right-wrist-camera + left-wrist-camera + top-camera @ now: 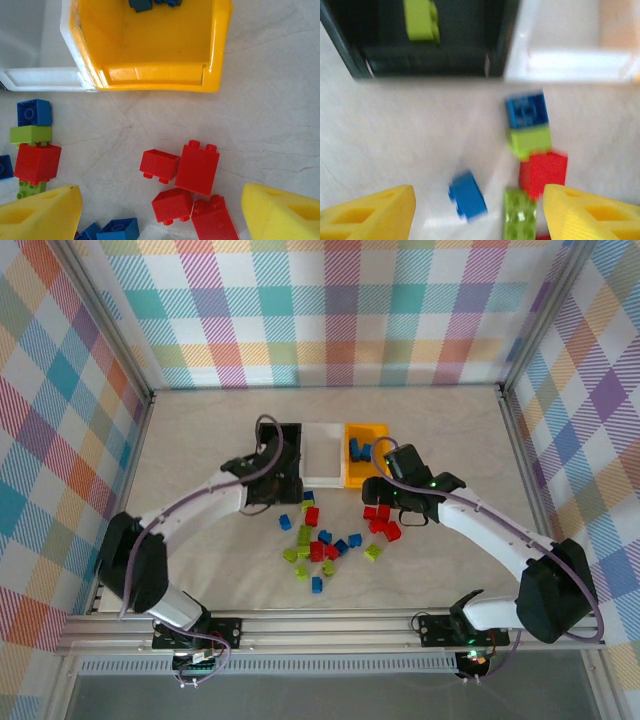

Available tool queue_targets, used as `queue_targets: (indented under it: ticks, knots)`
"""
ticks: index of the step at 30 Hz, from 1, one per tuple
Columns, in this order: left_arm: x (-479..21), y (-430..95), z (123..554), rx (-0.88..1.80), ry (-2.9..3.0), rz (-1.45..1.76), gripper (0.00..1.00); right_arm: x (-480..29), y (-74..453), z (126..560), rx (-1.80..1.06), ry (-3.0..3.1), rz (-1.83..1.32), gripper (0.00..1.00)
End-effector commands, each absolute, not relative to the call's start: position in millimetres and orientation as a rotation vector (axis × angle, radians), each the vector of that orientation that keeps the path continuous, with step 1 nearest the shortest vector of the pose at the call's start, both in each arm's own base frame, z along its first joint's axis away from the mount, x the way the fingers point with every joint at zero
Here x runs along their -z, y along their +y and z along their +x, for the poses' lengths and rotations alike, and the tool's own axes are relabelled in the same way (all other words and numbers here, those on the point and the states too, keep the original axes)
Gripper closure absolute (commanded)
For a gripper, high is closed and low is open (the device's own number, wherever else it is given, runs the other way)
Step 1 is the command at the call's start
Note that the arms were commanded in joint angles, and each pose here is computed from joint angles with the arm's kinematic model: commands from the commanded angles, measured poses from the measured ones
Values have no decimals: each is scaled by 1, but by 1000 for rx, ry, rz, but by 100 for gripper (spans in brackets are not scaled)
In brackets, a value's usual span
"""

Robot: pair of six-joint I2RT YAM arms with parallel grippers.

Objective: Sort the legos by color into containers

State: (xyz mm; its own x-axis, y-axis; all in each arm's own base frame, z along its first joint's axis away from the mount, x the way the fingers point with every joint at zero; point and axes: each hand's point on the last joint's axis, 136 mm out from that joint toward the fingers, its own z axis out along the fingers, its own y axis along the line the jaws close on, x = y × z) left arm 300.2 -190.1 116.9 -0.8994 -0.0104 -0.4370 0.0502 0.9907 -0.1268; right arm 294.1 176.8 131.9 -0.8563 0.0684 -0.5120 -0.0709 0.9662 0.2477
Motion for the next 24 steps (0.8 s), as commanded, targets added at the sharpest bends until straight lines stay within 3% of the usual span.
queue_targets:
  ticks: [1, 8, 17, 24]
  knots:
    - [-91, -184, 255, 231, 2787, 11, 32, -131, 181, 295, -397, 2564, 21, 17]
    - [-41, -191, 207, 376, 2892, -95, 33, -128, 178, 292, -394, 2564, 37, 17]
    - [-29, -199, 188, 442, 2919, -122, 33, -132, 174, 291, -376, 2553, 34, 17]
    - [-50, -184, 163, 377, 2904, -58, 22, -131, 174, 290, -378, 2557, 32, 17]
